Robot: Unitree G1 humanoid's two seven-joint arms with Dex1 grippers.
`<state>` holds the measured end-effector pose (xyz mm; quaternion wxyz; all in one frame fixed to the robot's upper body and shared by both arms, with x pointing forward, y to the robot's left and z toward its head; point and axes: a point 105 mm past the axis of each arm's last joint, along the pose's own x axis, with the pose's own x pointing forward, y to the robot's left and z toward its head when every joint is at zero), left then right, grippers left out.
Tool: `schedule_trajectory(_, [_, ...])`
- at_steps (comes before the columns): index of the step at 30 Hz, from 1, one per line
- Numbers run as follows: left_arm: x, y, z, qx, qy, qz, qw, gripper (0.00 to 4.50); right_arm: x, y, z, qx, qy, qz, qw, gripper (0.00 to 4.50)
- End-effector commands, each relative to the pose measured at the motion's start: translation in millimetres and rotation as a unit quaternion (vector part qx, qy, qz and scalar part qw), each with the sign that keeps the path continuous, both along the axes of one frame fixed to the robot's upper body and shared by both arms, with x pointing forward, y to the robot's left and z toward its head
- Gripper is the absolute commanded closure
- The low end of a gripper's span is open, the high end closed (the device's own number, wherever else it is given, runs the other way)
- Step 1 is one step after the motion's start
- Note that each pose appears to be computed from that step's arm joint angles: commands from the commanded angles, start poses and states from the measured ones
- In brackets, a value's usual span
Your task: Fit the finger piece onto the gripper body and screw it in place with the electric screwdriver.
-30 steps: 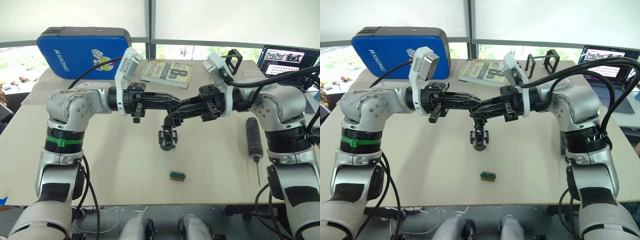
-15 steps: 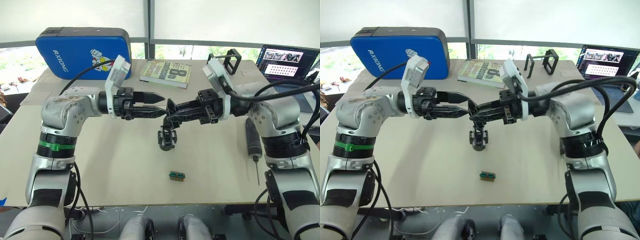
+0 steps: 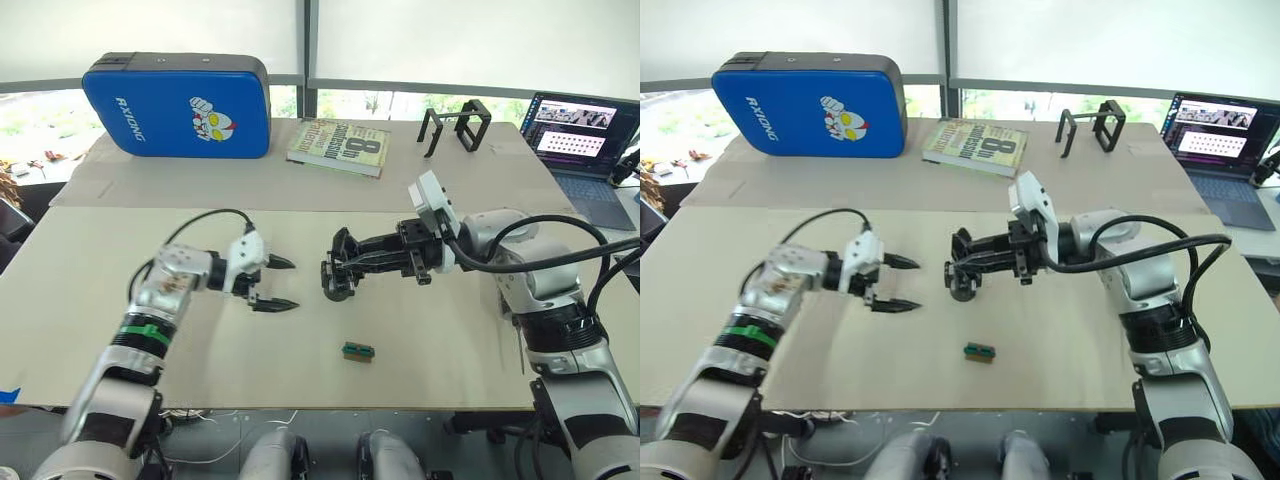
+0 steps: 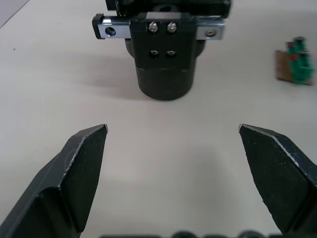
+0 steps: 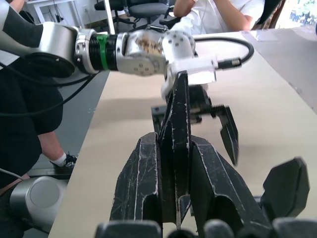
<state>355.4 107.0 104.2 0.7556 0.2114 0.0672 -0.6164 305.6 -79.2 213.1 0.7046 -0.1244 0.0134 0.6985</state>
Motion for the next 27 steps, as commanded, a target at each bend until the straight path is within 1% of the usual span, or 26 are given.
schedule_trajectory(1, [9,-14,2,-0.005,-0.038,0.002,0.999,0.0,-4,-1,8,0.007,-0.037,0.006,0.999,4.15])
schedule_trajectory(4, [16,-32,-2,-0.013,-0.042,0.014,0.999,0.0,-3,-2,3,0.009,-0.041,-0.002,0.999,4.15])
schedule_trajectory(7, [13,-47,-2,-0.024,-0.031,-0.004,0.999,0.0,-3,-4,-1,0.006,-0.044,-0.004,0.999,4.15])
schedule_trajectory(11, [14,-53,-2,-0.033,-0.031,-0.005,0.999,0.0,-7,-4,-2,0.005,-0.044,0.006,0.999,4.15])
schedule_trajectory(15, [10,-55,-7,-0.029,-0.026,-0.018,0.999,0.0,-8,-3,-2,0.009,-0.047,0.011,0.999,4.15])
schedule_trajectory(17, [9,-56,-8,-0.03,-0.026,-0.022,0.999,0.53,-9,-2,-3,0.012,-0.05,0.018,0.999,4.15])
schedule_trajectory(19, [11,-58,-8,-0.029,-0.035,-0.02,0.999,1.25,-9,0,-5,0.017,-0.053,0.028,0.998,4.15])
schedule_trajectory(21, [11,-59,-7,-0.033,-0.032,-0.021,0.999,2.18,-8,1,-6,0.026,-0.053,0.033,0.998,4.15])
schedule_trajectory(24, [9,-62,-7,-0.035,-0.027,-0.03,0.999,2.22,-6,5,-16,0.032,-0.064,0.049,0.996,4.15])
schedule_trajectory(27, [6,-62,-9,-0.032,-0.025,-0.039,0.998,2.22,1,8,-20,0.038,-0.068,0.053,0.996,4.15])
